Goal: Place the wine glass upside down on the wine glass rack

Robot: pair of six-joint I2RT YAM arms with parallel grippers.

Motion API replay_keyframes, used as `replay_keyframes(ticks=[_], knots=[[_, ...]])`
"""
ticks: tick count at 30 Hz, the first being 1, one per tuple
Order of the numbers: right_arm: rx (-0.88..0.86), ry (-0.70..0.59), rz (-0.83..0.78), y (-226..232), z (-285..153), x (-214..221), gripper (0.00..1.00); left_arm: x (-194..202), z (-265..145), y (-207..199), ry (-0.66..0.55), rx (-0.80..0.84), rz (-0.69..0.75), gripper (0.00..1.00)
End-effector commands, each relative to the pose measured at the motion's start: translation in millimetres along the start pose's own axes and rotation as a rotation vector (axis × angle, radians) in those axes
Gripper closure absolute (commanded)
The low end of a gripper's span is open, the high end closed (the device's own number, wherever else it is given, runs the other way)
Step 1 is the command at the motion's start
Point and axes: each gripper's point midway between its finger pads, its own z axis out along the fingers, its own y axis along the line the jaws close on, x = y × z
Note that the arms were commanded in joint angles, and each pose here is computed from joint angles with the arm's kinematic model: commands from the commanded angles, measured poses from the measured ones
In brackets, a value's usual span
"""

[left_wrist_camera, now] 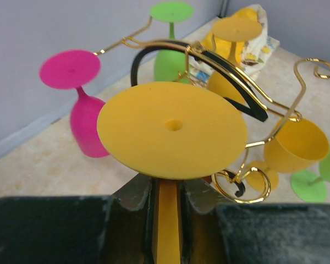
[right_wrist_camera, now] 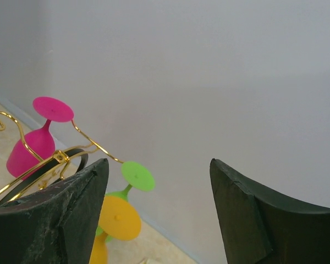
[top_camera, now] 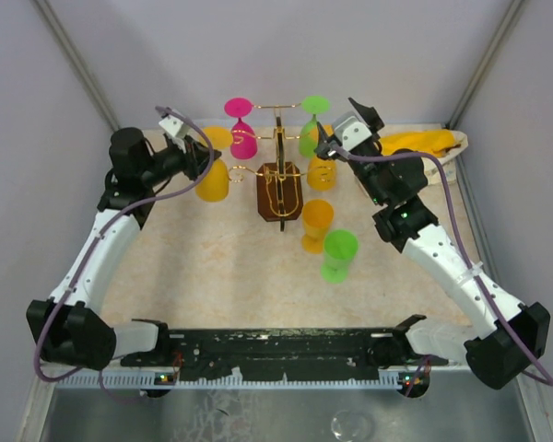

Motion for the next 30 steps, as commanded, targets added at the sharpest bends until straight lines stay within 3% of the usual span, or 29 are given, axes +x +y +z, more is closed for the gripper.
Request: replay_keyframes(ticks=[1,19,30], knots=[[0.059,-0.061,0.051,-21.4,-2.8,-25.1,0.25,-9.8,-3.8,-22.0,-0.102,0.109,0.027,1.0],[0.036,-0.028,0.035,-11.9,-5.0,-10.6,0.24,21.2,13.8,-24.0,-0.216,0.169,0.018,1.0],[0.031,-0.011,0.014,-12.0,-4.2,-7.4,0.23,40.4,39.0,-18.6,-0.175,0.253,0.006,1.0]])
